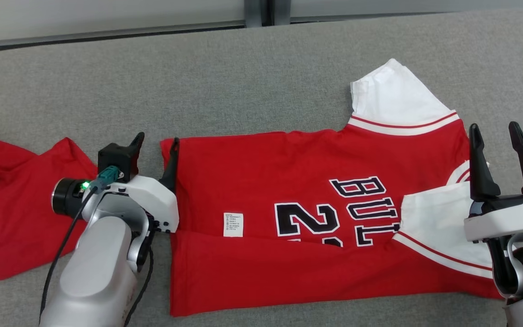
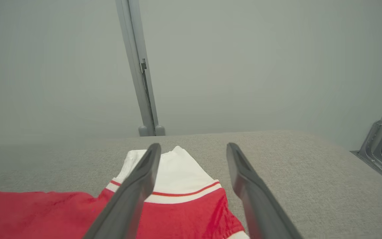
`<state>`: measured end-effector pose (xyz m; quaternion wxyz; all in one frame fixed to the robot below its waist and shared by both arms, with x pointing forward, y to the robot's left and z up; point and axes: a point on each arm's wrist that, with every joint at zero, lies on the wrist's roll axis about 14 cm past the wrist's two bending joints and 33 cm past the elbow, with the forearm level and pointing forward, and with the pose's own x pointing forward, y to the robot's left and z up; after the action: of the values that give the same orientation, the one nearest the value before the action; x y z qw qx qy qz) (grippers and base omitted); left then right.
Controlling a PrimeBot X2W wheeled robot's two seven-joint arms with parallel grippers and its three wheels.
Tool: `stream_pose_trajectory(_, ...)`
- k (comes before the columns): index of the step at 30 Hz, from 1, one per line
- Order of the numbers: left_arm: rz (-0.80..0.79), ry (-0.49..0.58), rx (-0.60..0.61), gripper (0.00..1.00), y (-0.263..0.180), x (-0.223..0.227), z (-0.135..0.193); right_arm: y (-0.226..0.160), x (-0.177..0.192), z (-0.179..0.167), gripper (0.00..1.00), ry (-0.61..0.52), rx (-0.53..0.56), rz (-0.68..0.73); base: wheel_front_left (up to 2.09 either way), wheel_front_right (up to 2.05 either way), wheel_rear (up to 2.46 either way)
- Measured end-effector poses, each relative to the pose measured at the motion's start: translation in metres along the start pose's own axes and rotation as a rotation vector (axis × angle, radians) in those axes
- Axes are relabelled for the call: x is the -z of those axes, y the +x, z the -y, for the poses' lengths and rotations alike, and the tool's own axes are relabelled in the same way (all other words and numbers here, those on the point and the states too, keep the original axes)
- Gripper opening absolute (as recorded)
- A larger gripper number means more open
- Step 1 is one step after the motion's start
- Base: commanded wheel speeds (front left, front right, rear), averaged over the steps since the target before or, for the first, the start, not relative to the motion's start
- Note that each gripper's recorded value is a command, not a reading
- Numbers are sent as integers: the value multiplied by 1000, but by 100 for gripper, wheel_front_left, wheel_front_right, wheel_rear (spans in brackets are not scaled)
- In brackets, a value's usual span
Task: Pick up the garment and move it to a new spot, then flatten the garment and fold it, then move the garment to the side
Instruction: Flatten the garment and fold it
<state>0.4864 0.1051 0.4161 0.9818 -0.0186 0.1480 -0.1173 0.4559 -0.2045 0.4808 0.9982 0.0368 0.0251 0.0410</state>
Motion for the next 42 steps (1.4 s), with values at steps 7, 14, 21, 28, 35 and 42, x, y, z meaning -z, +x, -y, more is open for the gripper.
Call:
stream_pose_trajectory(7, -149, 76, 2, 100, 20, 39, -11, -3, 18, 22, 100, 1, 63, -35, 0, 0, 0)
stream_pose_trajectory(14, -172, 94, -4, 100, 22, 44, -19, -5, 22, 25, 100, 8, 77, -43, 0, 0, 0)
stream_pose_trajectory(21, -177, 108, 33, 98, 26, 46, -15, 2, 24, 22, 100, 7, 66, -44, 0, 0, 0)
stream_pose_trajectory(28, -204, 132, 89, 0, 33, 52, -5, 7, 29, 21, 100, 2, 61, -62, 0, 0, 0)
stream_pose_trajectory(35, -149, 88, 83, 0, 34, 42, -4, 27, 16, 23, 100, -53, 30, -52, 0, 0, 0)
stream_pose_trajectory(42, -17, 65, 95, 0, 33, 8, 0, 74, 15, 14, 100, -73, -34, -147, 0, 0, 0)
